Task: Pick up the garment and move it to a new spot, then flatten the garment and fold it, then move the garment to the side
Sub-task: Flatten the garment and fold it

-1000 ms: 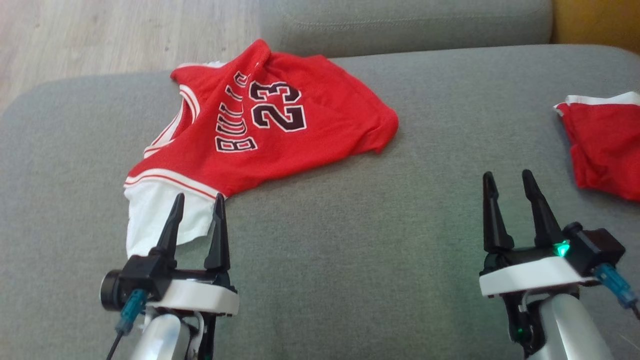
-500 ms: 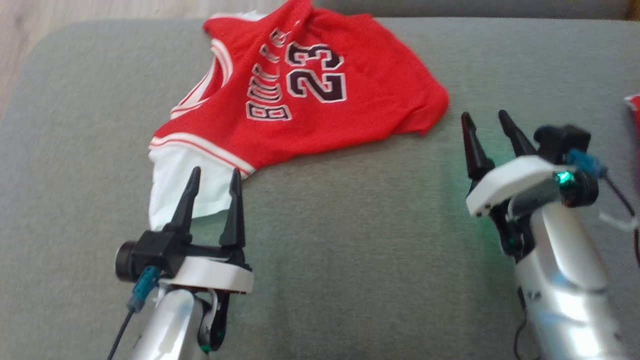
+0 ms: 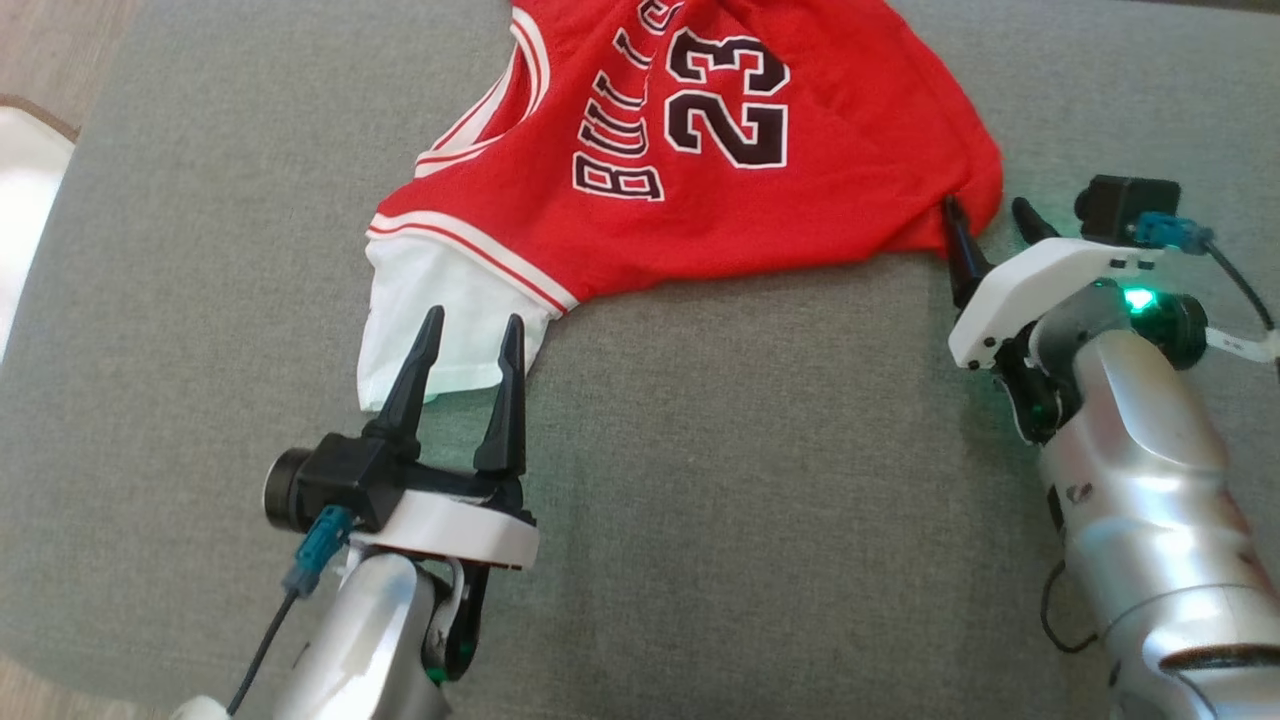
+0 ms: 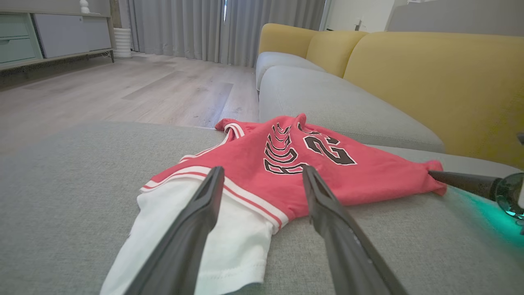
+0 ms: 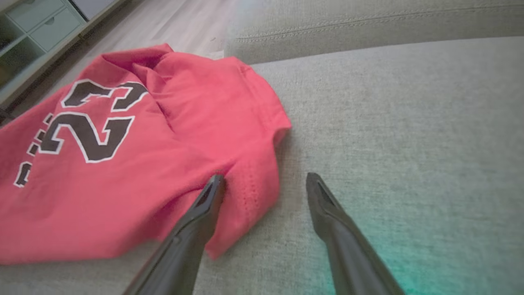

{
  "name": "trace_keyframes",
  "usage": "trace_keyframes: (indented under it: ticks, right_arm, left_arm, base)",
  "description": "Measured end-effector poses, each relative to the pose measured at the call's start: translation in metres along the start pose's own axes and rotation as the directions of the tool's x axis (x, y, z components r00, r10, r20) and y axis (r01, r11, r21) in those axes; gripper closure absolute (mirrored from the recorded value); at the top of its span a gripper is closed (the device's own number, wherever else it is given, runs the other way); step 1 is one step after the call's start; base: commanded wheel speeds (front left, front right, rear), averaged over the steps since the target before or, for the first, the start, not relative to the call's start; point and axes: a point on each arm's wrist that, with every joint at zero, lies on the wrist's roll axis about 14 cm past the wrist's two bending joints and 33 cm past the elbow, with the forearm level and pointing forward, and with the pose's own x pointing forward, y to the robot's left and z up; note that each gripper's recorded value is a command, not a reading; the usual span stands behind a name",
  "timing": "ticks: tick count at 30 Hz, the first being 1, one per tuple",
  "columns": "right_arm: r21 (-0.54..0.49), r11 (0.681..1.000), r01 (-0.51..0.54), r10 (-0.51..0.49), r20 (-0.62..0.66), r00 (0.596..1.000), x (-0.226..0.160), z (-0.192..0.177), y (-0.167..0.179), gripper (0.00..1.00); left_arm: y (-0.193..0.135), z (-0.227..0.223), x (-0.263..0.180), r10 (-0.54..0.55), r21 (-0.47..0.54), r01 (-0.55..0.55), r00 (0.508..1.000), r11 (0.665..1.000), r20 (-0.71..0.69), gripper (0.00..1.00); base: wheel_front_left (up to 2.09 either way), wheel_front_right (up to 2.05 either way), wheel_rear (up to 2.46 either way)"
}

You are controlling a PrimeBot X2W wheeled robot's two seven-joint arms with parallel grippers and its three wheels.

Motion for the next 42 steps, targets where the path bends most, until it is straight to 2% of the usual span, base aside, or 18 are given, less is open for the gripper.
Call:
trace_keyframes:
  ticks: [1, 2, 7, 13, 20, 25, 28, 33, 42]
  right_arm:
    - [-0.008, 1.0, -0.002, 0.002, -0.009, 1.0, 0.002, -0.002, 0.001, 0.72]
    - [-0.02, 1.0, -0.007, 0.007, -0.006, 1.0, 0.003, -0.003, 0.002, 1.0]
    - [-0.073, 0.997, -0.02, 0.027, 0.1, 0.995, 0.003, 0.019, 0.007, 1.0]
    - [-0.146, 0.989, -0.002, 0.036, 0.232, 0.972, -0.016, 0.048, 0.004, 1.0]
    - [-0.194, 0.974, 0.117, -0.048, 0.327, 0.944, -0.064, 0.069, -0.038, 1.0]
    - [-0.221, 0.961, 0.166, -0.082, 0.344, 0.935, -0.088, 0.078, -0.052, 1.0]
    - [-0.222, 0.958, 0.18, -0.098, 0.337, 0.936, -0.097, 0.08, -0.056, 1.0]
    - [-0.239, 0.957, 0.162, -0.104, 0.239, 0.966, -0.098, 0.057, -0.053, 1.0]
    - [-0.261, 0.957, 0.124, -0.111, 0.061, 0.992, -0.073, 0.03, -0.052, 1.0]
  left_arm:
    - [0.0, 0.0, 0.0, 0.001, -0.005, -0.001, 1.0, 1.0, -0.001, 0.0]
    - [0.0, -0.001, 0.001, 0.001, -0.006, -0.001, 1.0, 1.0, -0.004, 0.0]
    - [-0.004, -0.003, 0.002, -0.006, -0.012, 0.006, 1.0, 1.0, -0.008, 0.0]
    - [-0.013, 0.004, 0.002, -0.029, -0.015, 0.029, 1.0, 0.999, 0.011, 0.0]
    - [-0.032, 0.014, -0.007, -0.076, -0.023, 0.077, 0.996, 0.997, 0.043, 0.0]
    - [-0.039, 0.018, -0.015, -0.094, -0.023, 0.096, 0.994, 0.995, 0.055, 0.0]
    - [-0.039, 0.021, -0.021, -0.091, -0.024, 0.093, 0.994, 0.995, 0.065, 0.0]
    - [-0.032, 0.017, -0.029, -0.068, -0.029, 0.07, 0.996, 0.997, 0.057, 0.0]
    - [-0.025, 0.005, -0.028, -0.051, -0.034, 0.052, 0.998, 0.998, 0.021, 0.0]
  base:
    - [0.0, 0.0, 0.0]
    - [0.0, 0.0, 0.0]
    - [0.0, 0.0, 0.0]
    - [0.0, 0.0, 0.0]
    - [0.0, 0.0, 0.0]
    - [0.0, 0.0, 0.0]
    - [0.0, 0.0, 0.0]
    - [0.0, 0.0, 0.0]
    - [0.0, 0.0, 0.0]
